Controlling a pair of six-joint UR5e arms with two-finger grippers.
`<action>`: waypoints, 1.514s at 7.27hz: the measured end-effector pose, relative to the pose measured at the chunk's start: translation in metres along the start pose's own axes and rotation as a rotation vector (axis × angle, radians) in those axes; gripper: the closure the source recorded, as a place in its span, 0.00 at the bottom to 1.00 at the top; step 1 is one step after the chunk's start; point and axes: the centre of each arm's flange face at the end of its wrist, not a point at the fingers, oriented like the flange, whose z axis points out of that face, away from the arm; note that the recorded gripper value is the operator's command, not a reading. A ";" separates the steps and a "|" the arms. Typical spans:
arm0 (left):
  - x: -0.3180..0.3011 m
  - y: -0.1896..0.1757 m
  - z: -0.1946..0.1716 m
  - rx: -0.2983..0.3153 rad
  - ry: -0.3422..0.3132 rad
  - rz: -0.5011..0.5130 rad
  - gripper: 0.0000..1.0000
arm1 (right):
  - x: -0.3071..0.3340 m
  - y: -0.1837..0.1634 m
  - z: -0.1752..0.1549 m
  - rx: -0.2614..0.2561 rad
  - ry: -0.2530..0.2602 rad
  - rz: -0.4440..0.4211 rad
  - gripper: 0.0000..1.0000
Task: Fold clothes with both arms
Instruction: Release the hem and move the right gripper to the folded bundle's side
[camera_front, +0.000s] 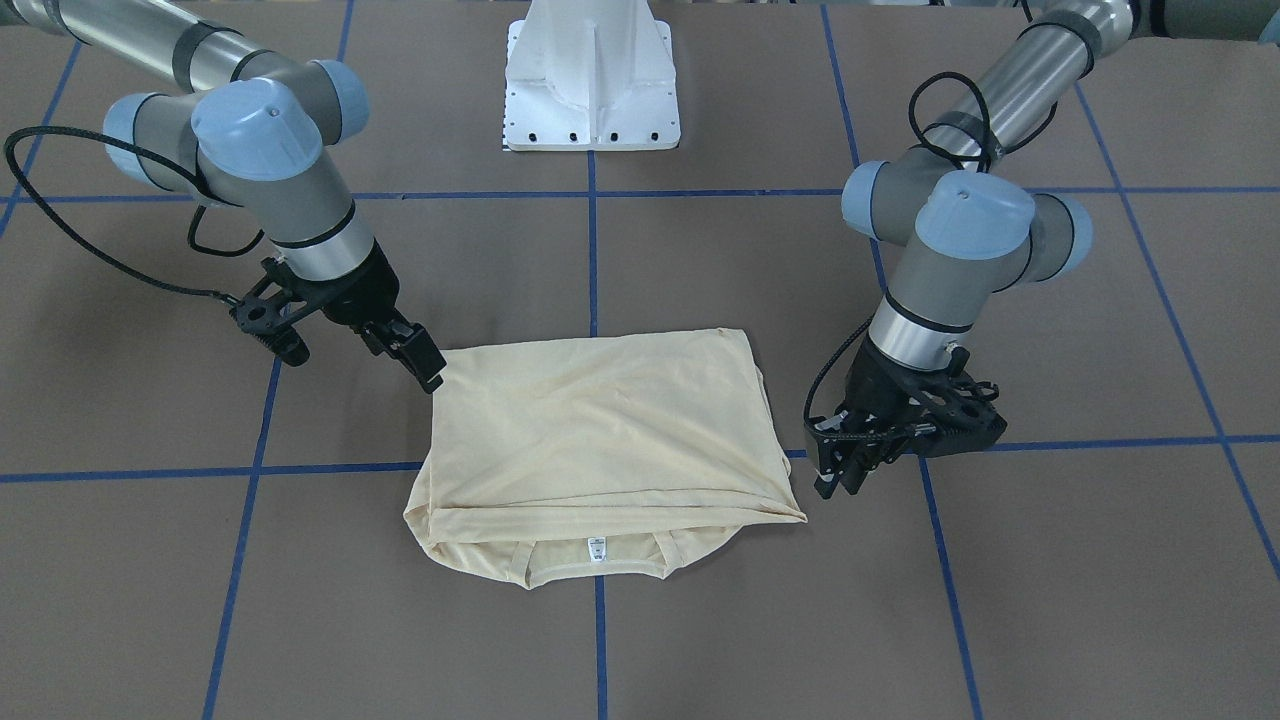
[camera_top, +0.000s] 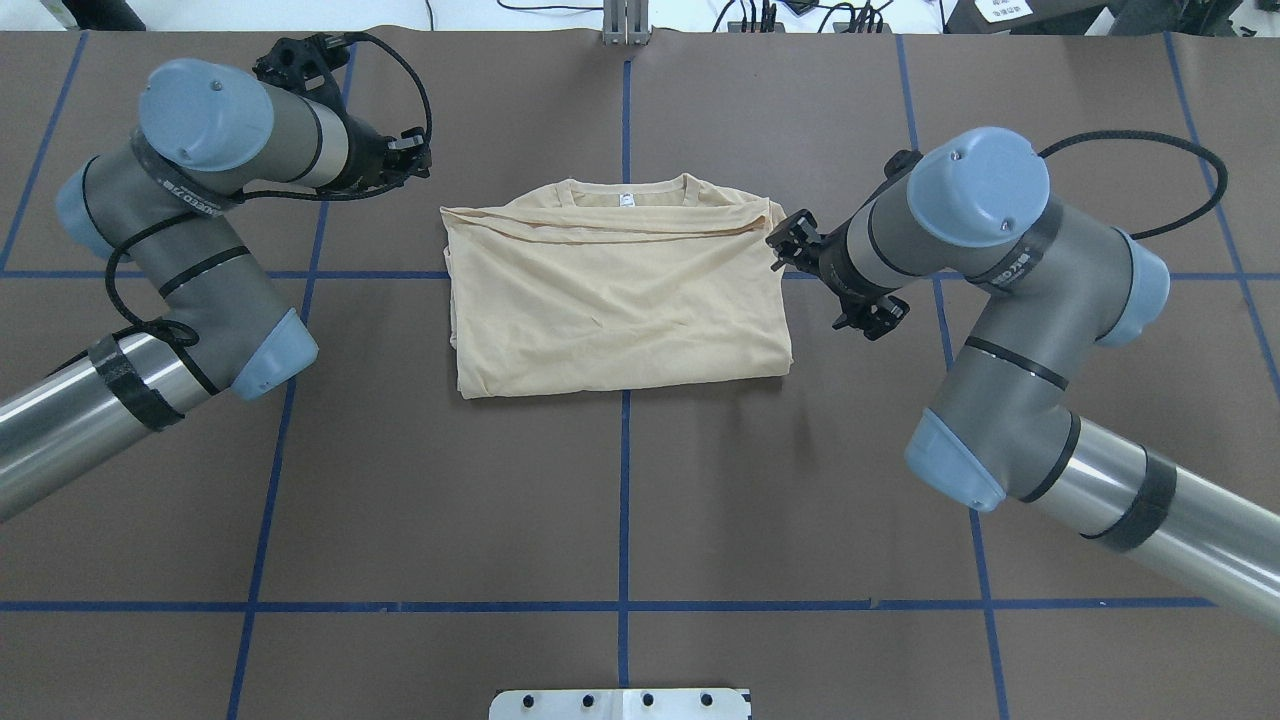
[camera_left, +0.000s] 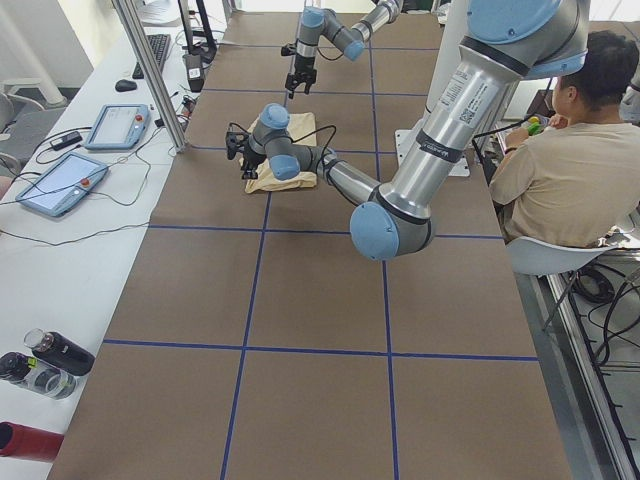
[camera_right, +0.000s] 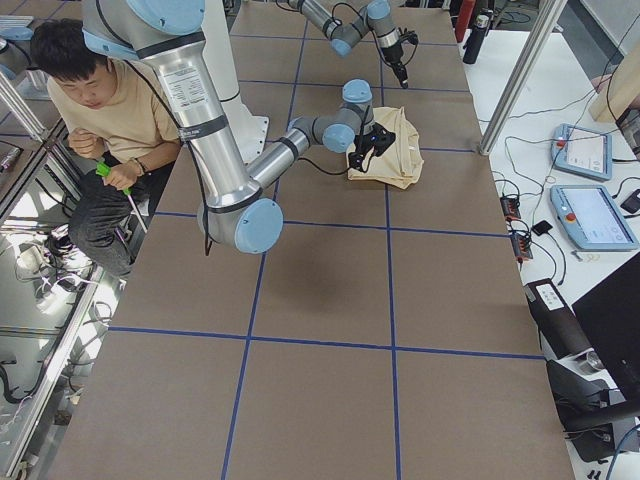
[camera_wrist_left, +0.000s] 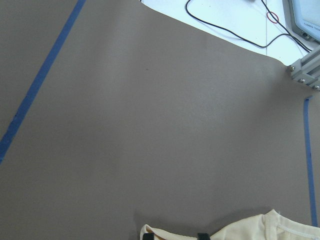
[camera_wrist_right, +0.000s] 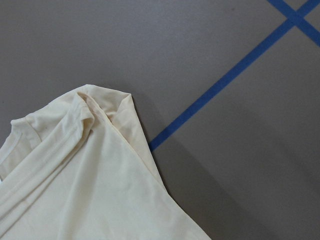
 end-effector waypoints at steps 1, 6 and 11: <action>-0.006 -0.002 0.000 0.030 -0.012 0.028 0.60 | 0.013 0.019 0.008 0.026 -0.040 0.040 0.02; -0.010 -0.010 -0.001 0.112 -0.039 0.072 0.60 | 0.050 0.058 0.057 0.074 -0.083 0.133 0.31; -0.014 -0.010 0.000 0.113 -0.046 0.072 0.60 | 0.049 0.070 0.058 0.078 -0.097 0.164 1.00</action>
